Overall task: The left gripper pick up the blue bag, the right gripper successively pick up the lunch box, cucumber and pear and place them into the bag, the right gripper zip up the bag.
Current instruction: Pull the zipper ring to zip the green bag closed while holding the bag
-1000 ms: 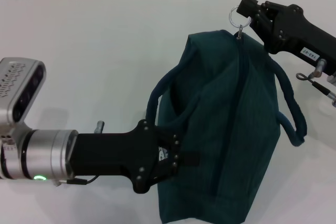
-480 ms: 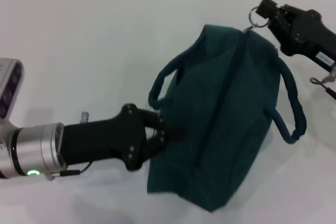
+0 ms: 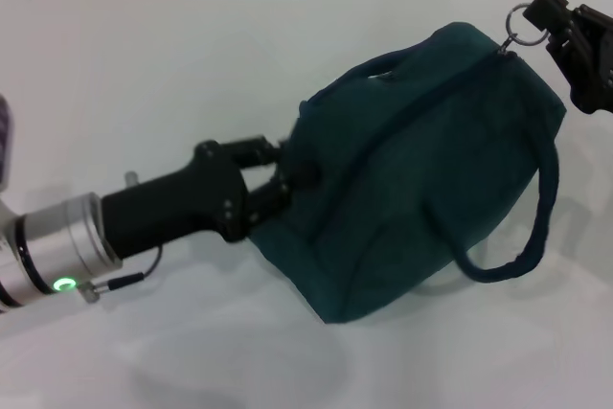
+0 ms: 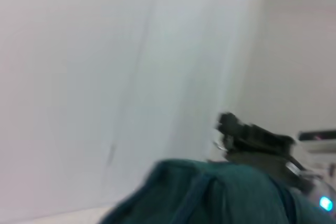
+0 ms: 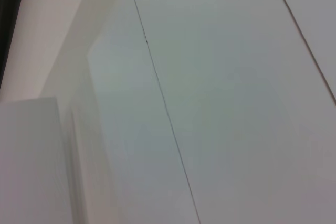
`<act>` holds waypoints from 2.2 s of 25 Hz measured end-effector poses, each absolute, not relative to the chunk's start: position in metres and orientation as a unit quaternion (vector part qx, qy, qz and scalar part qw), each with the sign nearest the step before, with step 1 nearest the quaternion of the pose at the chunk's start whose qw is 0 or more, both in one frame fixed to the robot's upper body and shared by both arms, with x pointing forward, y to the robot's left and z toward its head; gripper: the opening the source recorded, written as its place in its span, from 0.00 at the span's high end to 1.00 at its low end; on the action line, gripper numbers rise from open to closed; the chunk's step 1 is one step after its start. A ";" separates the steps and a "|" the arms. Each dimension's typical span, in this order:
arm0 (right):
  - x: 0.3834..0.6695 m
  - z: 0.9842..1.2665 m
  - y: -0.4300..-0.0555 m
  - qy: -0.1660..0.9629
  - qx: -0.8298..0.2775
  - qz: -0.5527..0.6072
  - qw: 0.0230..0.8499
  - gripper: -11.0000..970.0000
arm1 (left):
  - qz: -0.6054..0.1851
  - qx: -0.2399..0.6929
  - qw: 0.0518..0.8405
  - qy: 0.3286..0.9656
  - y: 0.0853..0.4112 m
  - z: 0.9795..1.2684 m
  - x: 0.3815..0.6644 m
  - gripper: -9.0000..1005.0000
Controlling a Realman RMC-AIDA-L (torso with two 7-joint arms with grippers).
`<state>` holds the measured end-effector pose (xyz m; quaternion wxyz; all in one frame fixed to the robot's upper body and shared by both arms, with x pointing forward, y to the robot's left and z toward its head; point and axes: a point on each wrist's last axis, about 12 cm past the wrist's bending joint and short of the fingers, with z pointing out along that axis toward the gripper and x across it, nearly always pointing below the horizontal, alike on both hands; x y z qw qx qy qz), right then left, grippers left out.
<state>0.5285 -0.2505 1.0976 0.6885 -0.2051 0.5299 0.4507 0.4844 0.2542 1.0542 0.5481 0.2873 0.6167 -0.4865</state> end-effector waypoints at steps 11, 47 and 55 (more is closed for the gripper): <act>0.529 1.095 -0.251 0.537 -0.201 0.448 0.686 0.97 | -0.483 0.262 0.559 0.621 0.276 1.083 0.507 0.43; 0.536 1.093 -0.250 0.555 -0.197 0.436 0.681 0.97 | -0.211 0.503 0.320 0.774 0.118 1.250 0.549 0.17; 0.537 1.093 -0.249 0.555 -0.198 0.436 0.680 0.97 | -0.207 0.509 0.310 0.776 0.119 1.244 0.548 0.20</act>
